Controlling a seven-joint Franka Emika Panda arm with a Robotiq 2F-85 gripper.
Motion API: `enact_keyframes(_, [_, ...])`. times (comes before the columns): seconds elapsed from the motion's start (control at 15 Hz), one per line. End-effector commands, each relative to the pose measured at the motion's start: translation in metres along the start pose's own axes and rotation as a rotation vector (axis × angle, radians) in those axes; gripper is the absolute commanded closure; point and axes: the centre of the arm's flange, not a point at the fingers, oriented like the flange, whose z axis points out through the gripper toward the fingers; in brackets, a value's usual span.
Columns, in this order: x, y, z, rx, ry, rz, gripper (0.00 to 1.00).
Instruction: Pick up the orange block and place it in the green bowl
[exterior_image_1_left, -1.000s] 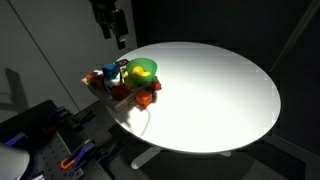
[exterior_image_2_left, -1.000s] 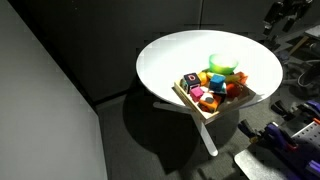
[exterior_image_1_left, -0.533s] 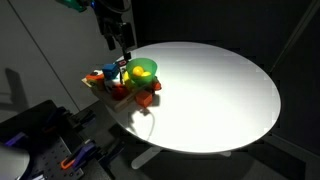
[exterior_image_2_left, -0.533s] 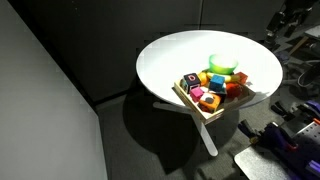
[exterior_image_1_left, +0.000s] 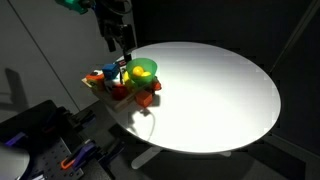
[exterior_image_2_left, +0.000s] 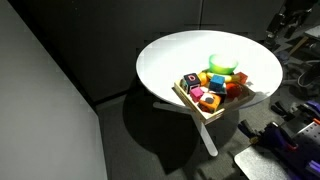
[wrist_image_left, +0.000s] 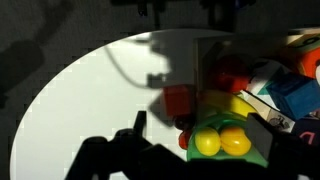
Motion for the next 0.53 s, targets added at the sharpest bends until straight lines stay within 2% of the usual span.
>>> enact_keyframes(0.0, [0.000, 0.000, 0.000, 0.000, 0.000, 0.000, 0.00])
enact_keyframes(0.47, [0.012, 0.043, 0.030, -0.017, -0.038, 0.065, 0.00])
